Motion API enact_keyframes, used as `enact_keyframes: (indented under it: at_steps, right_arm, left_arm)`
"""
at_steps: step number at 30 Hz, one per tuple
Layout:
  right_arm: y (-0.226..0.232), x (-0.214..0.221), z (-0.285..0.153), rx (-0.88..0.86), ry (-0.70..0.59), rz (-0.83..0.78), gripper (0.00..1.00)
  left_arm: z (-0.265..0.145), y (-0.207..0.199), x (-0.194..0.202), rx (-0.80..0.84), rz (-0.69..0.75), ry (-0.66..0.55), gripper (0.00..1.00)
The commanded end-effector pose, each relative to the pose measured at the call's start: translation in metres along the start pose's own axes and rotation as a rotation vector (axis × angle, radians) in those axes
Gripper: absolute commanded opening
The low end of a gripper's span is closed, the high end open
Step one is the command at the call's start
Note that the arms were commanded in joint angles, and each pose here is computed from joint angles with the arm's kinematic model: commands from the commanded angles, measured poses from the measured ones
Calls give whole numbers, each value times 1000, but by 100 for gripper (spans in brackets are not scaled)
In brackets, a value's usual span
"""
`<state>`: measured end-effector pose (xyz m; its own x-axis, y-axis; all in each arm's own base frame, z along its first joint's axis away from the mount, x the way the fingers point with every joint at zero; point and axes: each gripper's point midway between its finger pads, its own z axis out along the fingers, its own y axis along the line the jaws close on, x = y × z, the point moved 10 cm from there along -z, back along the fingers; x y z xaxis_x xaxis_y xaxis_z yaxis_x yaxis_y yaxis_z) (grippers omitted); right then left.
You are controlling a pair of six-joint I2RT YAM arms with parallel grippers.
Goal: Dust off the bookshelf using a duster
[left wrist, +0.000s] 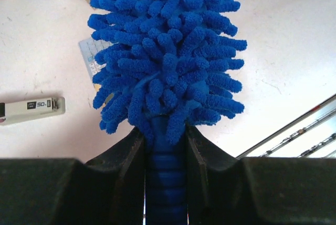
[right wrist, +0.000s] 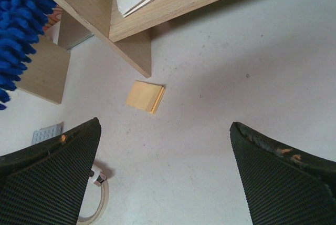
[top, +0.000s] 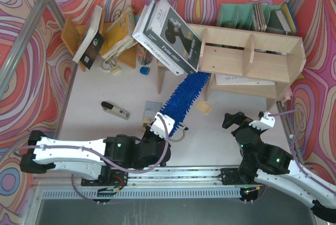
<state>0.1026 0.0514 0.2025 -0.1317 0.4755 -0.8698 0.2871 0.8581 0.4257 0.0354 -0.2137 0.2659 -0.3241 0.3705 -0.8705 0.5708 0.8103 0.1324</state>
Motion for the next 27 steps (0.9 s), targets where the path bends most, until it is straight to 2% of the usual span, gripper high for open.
enact_keyframes:
  at_steps: [1,8,21,27]
  right_arm:
    - [0,0,1,-2,-15,-4,99]
    - [1,1,2,-3,-12,-16,99]
    - [0,1,2,10,-13,-13,99]
    - [0,1,2,10,-14,-11,99]
  left_arm:
    - [17,-11,17,-23,-3,46,0]
    - [33,-21,31,-53,38,117,0]
    - [7,-1,-16,-7,-51,-67,0]
    - [11,-5,-8,4,-55,-44,0]
